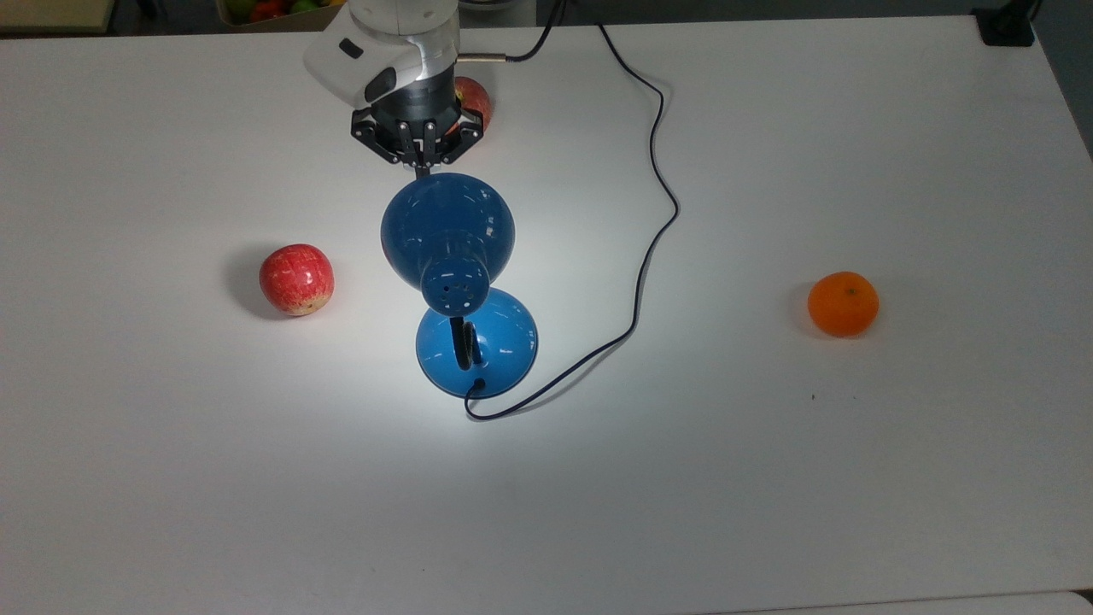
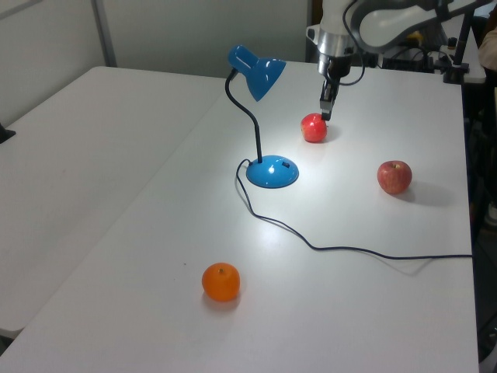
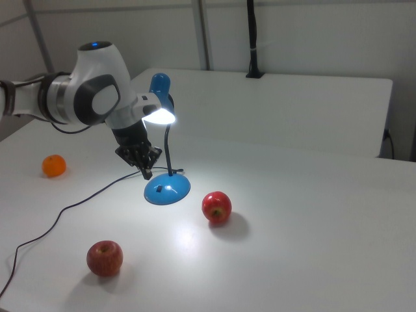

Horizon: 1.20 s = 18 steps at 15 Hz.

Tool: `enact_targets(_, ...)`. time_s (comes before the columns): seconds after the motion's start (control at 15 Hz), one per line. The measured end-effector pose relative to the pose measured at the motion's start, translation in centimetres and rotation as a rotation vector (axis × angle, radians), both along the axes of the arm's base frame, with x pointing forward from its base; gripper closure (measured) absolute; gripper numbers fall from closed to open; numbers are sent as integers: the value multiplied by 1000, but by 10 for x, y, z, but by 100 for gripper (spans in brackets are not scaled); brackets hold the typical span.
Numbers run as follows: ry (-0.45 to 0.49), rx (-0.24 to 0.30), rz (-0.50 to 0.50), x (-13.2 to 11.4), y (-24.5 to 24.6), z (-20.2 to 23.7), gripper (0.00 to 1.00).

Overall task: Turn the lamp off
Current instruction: 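Move the gripper down toward the switch on the blue lamp base, then press the switch on the lamp base with the gripper fingertips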

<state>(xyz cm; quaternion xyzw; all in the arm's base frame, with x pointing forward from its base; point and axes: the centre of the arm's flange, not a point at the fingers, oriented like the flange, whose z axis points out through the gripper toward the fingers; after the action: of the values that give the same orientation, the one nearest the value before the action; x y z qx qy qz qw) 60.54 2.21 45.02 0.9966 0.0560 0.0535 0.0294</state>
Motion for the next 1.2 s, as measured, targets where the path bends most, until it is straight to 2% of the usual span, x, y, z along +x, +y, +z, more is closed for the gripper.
enact_targets(0.27,-75,21,-40,15,7,-50,99)
enact_targets(0.6,-140,39,-14,26,28,-96,99)
enact_targets(1.2,-243,41,33,38,43,-116,99)
